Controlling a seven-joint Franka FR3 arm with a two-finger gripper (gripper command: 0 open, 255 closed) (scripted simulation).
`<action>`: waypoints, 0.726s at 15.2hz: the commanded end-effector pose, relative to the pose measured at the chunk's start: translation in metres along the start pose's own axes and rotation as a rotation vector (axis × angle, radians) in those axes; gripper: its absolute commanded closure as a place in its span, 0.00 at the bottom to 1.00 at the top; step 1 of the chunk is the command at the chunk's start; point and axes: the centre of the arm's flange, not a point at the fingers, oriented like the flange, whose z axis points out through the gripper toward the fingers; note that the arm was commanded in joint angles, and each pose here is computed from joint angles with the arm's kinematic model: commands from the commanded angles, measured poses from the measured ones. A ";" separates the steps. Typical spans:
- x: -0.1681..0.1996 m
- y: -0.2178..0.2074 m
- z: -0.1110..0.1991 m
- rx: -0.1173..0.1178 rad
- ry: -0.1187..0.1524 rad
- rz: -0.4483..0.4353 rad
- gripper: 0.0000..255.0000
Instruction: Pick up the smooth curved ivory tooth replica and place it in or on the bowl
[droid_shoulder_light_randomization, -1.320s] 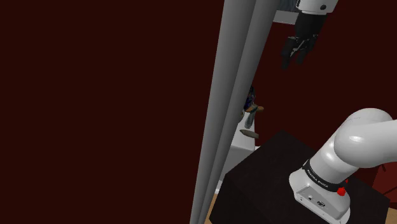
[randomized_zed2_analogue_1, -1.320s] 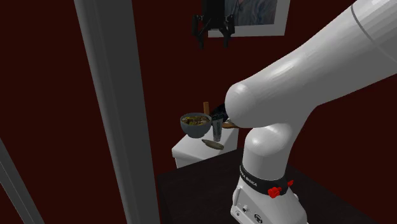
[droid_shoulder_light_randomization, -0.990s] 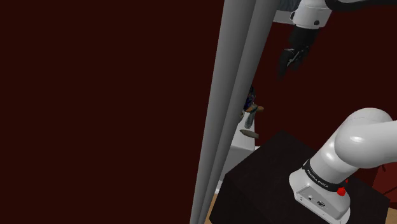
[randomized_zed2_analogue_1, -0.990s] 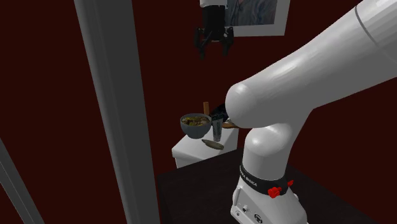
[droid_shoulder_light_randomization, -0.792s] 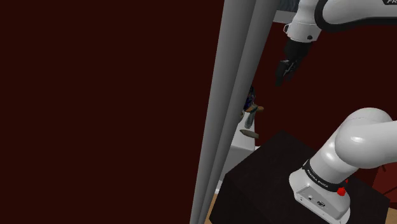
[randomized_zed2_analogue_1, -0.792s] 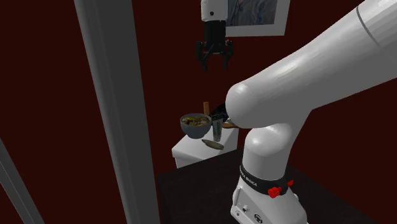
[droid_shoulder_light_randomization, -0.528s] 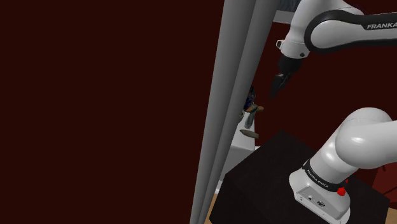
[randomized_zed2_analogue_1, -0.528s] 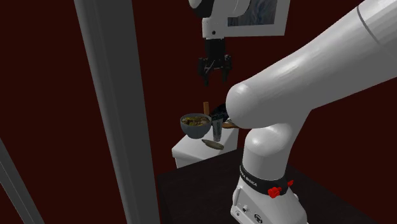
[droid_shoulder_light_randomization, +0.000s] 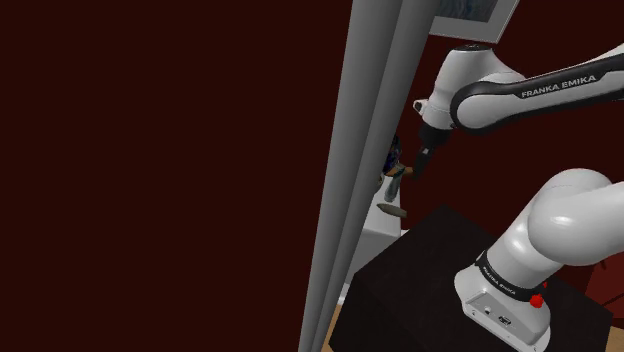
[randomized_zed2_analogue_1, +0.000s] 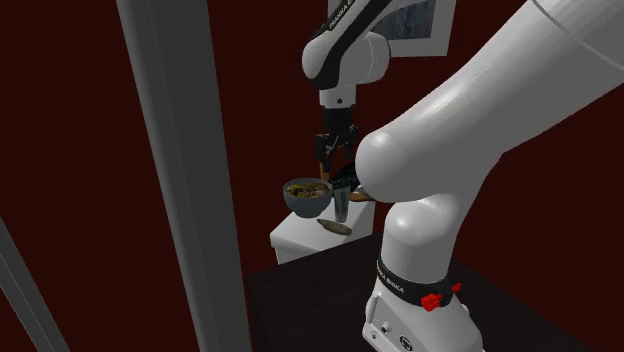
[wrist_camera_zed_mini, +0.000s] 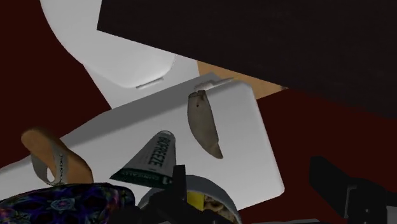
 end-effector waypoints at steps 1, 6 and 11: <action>0.003 0.003 0.027 -0.003 0.008 -0.049 0.00; 0.012 0.009 0.092 -0.007 0.020 -0.164 0.00; 0.022 0.014 0.157 -0.012 0.032 -0.280 0.00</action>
